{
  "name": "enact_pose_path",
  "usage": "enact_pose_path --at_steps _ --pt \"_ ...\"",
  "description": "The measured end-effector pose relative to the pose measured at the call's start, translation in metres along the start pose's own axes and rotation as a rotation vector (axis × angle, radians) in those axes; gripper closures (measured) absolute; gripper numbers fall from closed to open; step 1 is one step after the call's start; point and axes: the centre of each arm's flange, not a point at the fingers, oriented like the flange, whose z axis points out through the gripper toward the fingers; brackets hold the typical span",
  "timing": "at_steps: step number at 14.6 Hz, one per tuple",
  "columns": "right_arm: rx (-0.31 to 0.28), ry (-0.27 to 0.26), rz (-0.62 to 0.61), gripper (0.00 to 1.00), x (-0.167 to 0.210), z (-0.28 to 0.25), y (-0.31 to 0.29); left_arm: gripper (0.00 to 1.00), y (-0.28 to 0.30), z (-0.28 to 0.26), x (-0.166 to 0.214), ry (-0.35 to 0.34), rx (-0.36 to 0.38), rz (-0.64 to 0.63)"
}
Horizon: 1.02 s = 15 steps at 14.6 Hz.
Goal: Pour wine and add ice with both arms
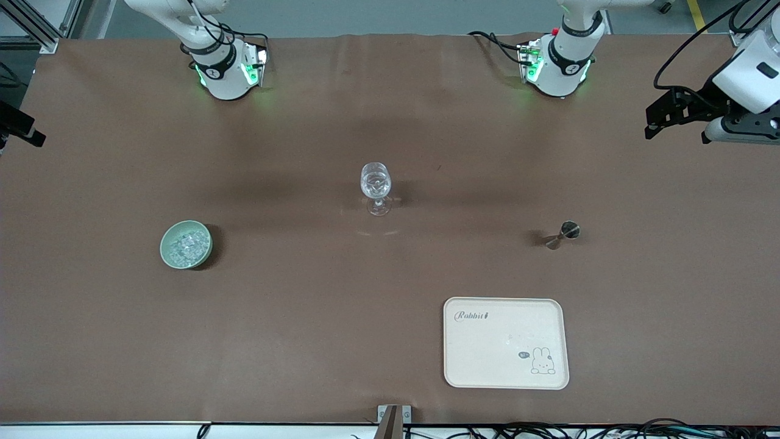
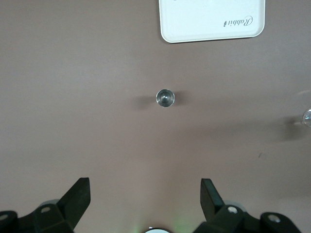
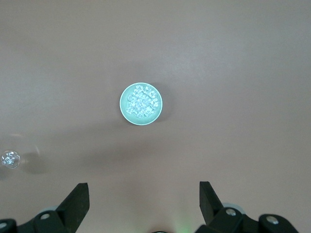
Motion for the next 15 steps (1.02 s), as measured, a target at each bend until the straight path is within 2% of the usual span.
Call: enact_pose_path --at_steps 6,10,12,15 --pt "0.0 0.0 0.0 0.0 0.0 0.0 0.0 0.0 -0.003 0.004 0.003 -0.004 -0.001 -0.006" --pt "-0.001 -0.016 -0.001 0.0 0.004 0.008 -0.001 0.0 -0.029 0.021 0.031 -0.023 -0.01 -0.043" --pt "-0.006 -0.053 -0.003 0.0 0.021 0.035 -0.004 0.0 -0.041 0.047 0.049 -0.066 -0.016 -0.06" --pt "-0.015 -0.081 -0.007 0.0 0.061 0.103 -0.009 0.0 -0.08 0.095 0.069 -0.146 -0.03 -0.122"
